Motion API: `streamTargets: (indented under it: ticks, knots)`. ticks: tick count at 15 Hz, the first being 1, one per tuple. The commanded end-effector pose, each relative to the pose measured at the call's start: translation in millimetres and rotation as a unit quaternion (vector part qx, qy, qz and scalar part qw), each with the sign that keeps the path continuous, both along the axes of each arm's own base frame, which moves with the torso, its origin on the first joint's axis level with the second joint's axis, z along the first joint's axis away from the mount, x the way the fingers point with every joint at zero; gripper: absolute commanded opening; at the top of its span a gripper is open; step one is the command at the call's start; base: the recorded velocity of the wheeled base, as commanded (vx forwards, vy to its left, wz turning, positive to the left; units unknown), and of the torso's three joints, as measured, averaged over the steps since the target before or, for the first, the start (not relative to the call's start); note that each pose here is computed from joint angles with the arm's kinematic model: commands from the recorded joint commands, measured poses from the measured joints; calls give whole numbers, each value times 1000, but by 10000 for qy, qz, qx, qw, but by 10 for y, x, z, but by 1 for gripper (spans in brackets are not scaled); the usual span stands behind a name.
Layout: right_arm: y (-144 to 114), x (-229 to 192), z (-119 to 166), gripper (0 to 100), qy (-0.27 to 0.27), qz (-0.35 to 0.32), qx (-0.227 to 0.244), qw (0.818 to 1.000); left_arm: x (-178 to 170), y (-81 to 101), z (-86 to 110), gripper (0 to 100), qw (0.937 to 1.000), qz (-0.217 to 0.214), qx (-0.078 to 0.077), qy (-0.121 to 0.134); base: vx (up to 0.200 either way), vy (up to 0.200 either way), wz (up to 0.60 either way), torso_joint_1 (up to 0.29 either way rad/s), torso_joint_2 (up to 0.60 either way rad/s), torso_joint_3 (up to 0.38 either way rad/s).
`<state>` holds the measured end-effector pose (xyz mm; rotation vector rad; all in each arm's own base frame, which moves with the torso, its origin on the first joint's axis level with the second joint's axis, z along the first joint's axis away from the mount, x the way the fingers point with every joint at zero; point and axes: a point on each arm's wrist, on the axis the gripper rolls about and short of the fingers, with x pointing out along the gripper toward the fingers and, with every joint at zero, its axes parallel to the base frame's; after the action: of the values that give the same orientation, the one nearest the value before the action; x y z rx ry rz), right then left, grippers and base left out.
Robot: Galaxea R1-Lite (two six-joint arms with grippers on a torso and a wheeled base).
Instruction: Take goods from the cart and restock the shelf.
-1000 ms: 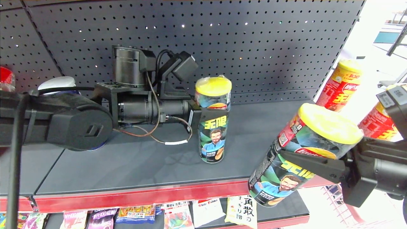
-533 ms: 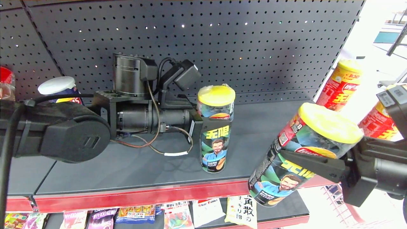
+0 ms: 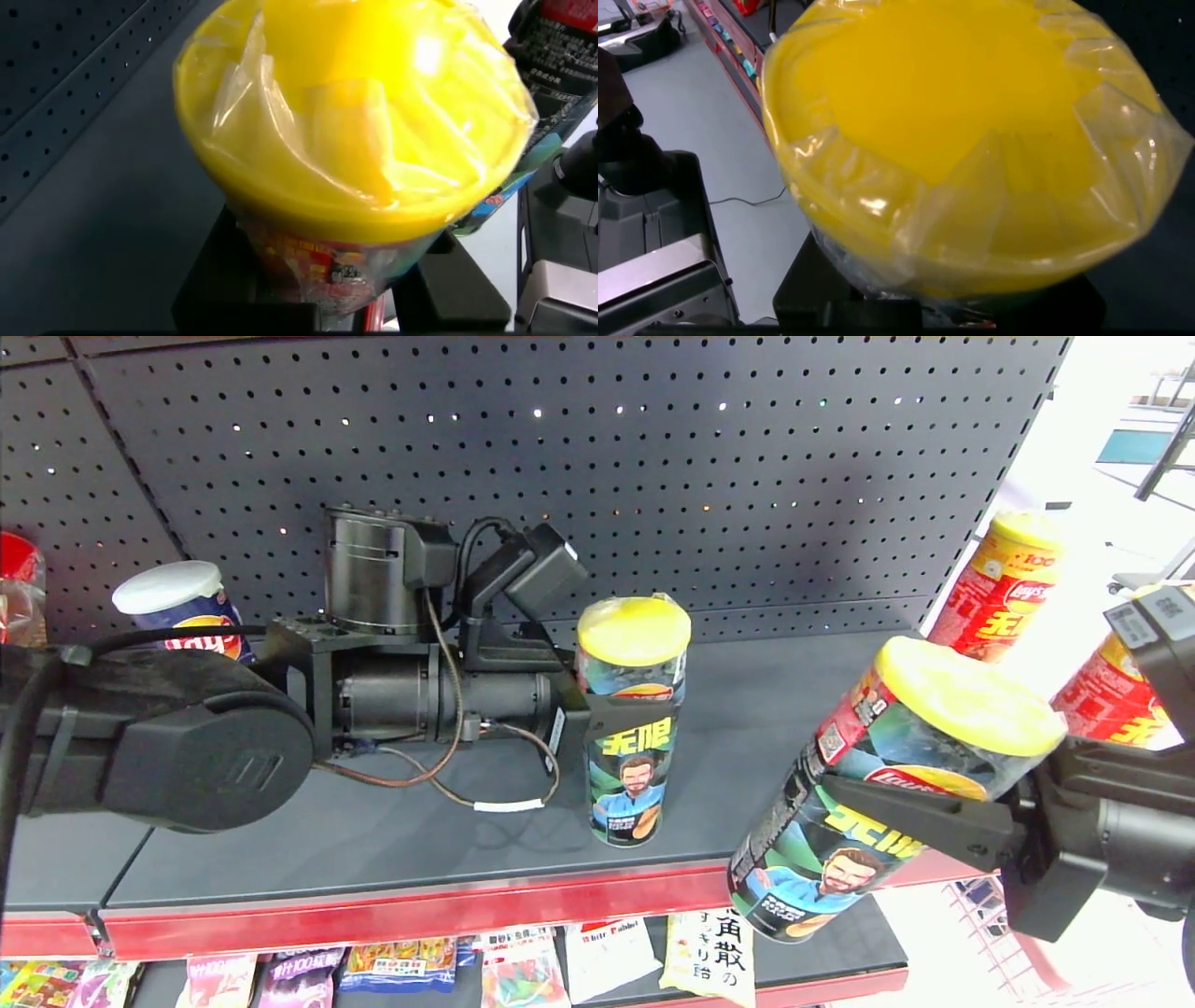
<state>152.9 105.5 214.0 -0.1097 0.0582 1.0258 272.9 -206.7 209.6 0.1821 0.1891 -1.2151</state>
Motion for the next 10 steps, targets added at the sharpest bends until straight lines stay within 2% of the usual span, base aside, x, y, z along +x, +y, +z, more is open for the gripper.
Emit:
streamTargets:
  ticks: [1,6,7,10]
  knots:
    - [2,-4,4,0,-6,9,6,10000,-7,4,-11,0,10000,-7,23,38,0,0,0,0,0,0]
    - [1,1,1,0,1,2,2,10000,-12,0,-15,0,10000,-36,22,48,0,0,0,0,0,0]
    - [1,1,1,0,1,2,2,10000,-11,5,-19,100,10000,-60,22,53,0,0,0,0,0,0]
    - [13,20,-18,0,40,2,-22,10000,-20,13,-17,100,10000,-14,30,52,0,0,0,0,0,0]
